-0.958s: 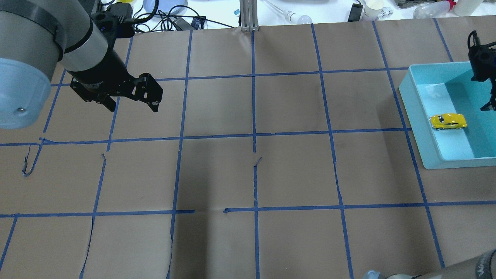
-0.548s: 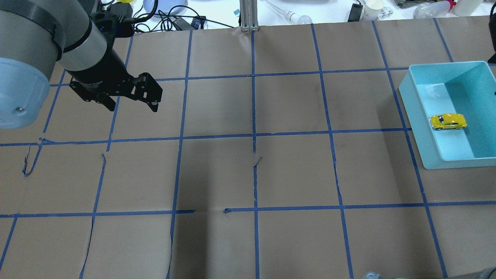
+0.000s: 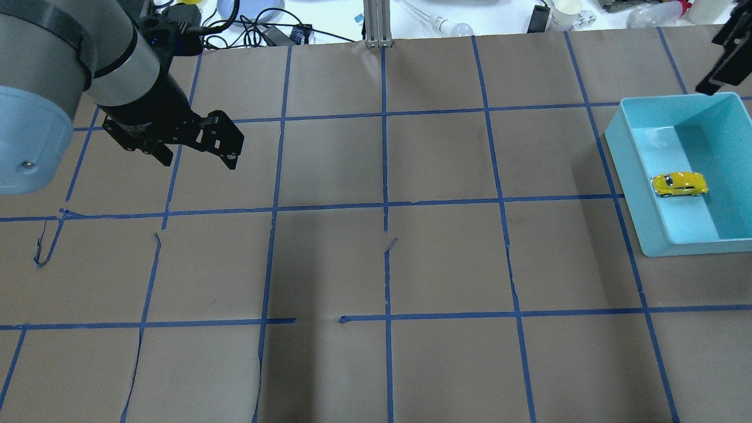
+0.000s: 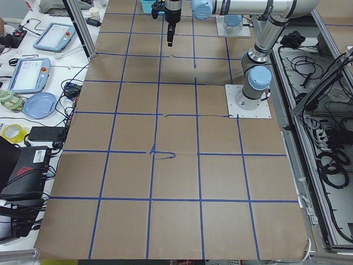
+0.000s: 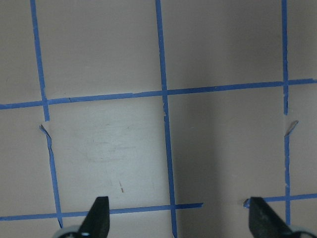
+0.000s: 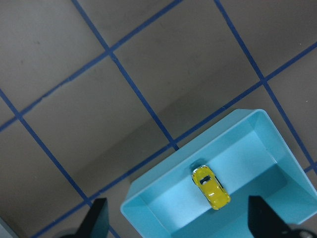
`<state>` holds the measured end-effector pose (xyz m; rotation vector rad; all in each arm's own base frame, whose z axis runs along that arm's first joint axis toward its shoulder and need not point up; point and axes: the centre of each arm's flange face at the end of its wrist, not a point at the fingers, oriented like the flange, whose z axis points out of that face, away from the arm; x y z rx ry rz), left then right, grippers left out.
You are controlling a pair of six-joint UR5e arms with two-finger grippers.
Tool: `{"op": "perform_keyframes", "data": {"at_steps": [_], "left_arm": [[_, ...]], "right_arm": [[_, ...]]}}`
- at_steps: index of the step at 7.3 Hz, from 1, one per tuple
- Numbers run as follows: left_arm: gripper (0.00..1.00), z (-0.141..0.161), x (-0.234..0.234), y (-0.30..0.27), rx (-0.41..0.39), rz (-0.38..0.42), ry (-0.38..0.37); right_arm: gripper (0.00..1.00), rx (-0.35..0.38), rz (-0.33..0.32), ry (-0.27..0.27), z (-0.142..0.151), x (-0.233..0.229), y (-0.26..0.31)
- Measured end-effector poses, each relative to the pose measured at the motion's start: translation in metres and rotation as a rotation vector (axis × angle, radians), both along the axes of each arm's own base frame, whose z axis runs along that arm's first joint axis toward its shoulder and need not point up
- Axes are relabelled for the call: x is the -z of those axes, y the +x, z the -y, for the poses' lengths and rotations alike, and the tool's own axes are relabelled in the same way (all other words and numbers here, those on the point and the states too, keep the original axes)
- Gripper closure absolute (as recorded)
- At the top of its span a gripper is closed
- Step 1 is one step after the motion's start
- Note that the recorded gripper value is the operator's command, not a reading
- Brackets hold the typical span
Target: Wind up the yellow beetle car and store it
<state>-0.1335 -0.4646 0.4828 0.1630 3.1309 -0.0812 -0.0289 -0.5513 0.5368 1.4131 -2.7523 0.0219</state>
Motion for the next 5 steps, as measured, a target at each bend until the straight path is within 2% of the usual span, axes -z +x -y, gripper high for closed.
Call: {"op": "perform_keyframes", "data": {"at_steps": [2, 5], "left_arm": [[0.0, -0.001, 0.001, 0.0, 0.012, -0.003, 0.007], [0.0, -0.001, 0.003, 0.001, 0.019, -0.002, 0.015]], "right_arm": [[0.0, 0.193, 0.013, -0.017, -0.01, -0.008, 0.084], [0.0, 0.536, 0.037, -0.025, -0.02, -0.005, 0.156]]}}
